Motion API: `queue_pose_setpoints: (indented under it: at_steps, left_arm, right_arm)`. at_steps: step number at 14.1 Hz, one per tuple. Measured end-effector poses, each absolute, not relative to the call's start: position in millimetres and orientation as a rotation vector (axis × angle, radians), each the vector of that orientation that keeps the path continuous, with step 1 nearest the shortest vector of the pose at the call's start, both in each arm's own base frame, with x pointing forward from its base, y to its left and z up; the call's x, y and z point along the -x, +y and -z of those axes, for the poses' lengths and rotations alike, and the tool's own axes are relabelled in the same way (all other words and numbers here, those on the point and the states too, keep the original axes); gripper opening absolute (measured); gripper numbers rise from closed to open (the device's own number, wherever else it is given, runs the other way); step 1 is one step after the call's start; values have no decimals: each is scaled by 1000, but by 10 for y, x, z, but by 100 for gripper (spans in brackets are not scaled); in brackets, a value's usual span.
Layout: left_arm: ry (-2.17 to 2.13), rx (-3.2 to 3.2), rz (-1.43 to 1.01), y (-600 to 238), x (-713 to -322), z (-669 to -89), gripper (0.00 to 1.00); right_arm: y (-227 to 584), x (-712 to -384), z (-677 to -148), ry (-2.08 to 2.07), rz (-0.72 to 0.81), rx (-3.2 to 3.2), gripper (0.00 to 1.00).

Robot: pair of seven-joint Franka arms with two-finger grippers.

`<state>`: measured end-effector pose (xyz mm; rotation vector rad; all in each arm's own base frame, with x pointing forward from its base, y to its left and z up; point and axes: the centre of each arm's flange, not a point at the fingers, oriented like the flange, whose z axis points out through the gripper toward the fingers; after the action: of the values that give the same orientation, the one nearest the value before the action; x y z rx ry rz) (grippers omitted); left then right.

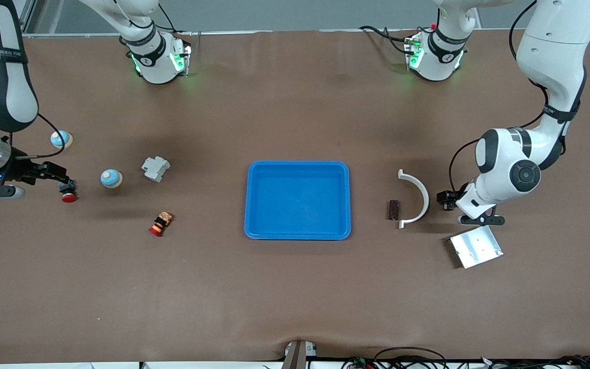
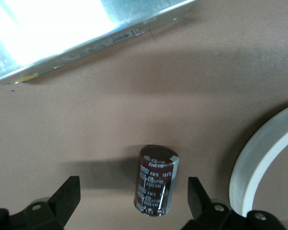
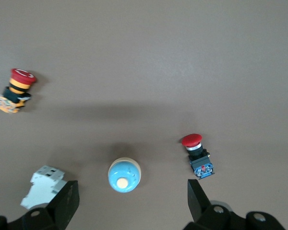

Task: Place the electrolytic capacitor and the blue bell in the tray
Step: 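Grasp the blue bell with the right gripper while the left gripper grasps the capacitor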

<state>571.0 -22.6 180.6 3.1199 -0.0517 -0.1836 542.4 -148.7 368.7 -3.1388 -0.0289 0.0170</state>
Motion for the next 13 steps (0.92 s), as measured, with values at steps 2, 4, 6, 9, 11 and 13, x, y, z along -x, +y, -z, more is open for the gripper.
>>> queue_pose_setpoints:
  at_steps: [2, 4, 6, 9, 11, 13]
  left_arm:
    - [-56, -3120, 181, -245, -5716, -1811, 76]
    - [-60, -3120, 179, -260, -5721, -1817, 56]
    - [-62, -3120, 177, -269, -5725, -1820, 35]
    - [-61, -3121, 174, -302, -5733, -1829, 34]
    - [-59, -3121, 170, -310, -5741, -1837, 34]
    - [-56, -3123, 152, -307, -5777, -1887, 34]
  right_arm:
    - [-1442, -5328, -3477, -32, -10, 3139, 100]
    - [-1391, -5225, -3290, -34, -17, 3135, 100]
    - [-1367, -5144, -3150, -33, -1, 3137, 100]
    - [-1338, -5041, -2978, -33, 50, 3146, 100]
    - [-1317, -4962, -2848, -32, 54, 3146, 100]
    - [-1294, -4880, -2704, -32, 73, 3149, 100]
